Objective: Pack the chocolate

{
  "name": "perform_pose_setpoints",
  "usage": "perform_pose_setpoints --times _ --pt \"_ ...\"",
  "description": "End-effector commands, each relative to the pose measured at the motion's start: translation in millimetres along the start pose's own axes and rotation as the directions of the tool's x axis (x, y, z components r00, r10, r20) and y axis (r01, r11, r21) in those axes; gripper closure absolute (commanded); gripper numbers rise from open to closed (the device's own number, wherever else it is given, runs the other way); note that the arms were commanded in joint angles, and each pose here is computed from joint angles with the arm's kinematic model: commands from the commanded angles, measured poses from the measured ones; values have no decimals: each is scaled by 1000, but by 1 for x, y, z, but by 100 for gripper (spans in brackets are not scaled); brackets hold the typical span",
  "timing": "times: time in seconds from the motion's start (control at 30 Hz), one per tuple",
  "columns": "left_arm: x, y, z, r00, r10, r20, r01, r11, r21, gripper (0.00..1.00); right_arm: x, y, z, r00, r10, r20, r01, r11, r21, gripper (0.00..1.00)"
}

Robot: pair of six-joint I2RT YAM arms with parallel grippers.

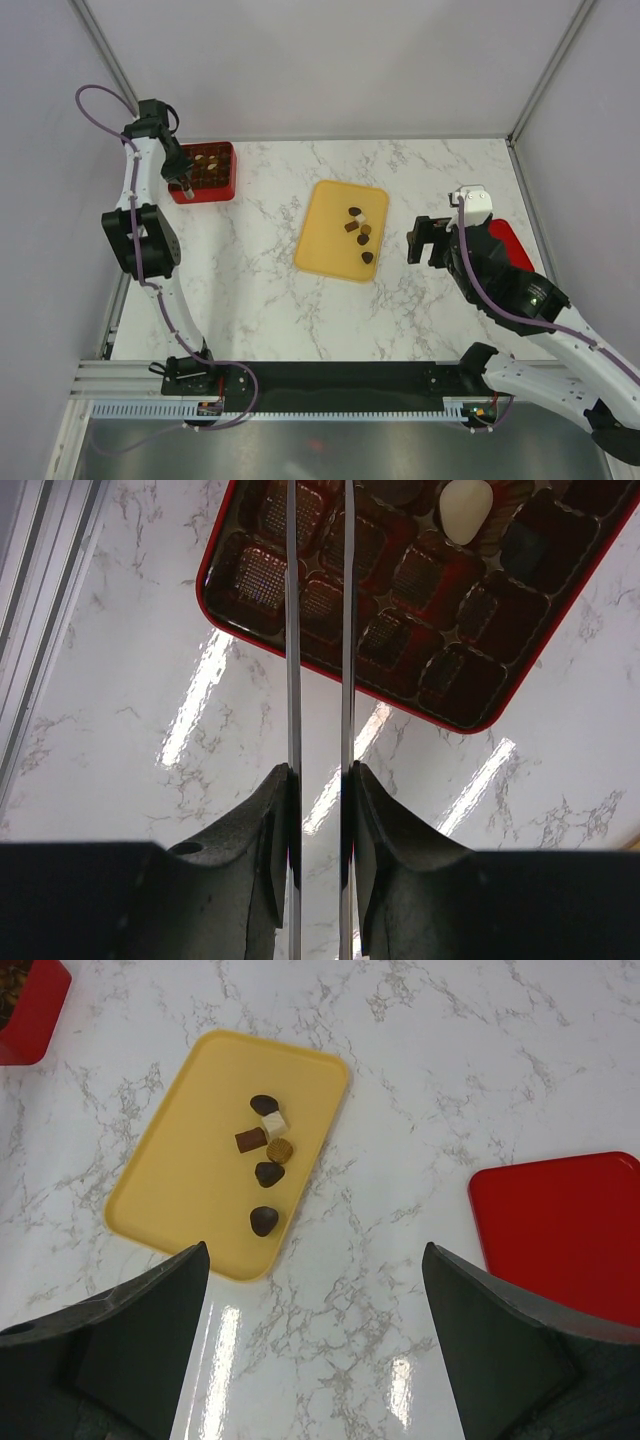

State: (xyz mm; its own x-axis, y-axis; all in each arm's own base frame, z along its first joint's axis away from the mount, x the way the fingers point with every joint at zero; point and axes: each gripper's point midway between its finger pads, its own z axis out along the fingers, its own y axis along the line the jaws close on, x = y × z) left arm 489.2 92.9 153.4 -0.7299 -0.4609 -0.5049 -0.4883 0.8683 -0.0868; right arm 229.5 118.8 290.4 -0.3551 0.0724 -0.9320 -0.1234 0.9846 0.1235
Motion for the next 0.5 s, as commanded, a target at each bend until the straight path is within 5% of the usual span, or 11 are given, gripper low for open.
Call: perform_pose_setpoints --times 0.0,0.47 --pt "-28 -7 -6 996 30 88 -33 999 35 66 -8 -2 3 999 -8 34 7 1000 21 4" --pt "-26 -8 3 997 36 75 -38 999 32 60 -12 -4 6 999 -29 44 27 999 45 3"
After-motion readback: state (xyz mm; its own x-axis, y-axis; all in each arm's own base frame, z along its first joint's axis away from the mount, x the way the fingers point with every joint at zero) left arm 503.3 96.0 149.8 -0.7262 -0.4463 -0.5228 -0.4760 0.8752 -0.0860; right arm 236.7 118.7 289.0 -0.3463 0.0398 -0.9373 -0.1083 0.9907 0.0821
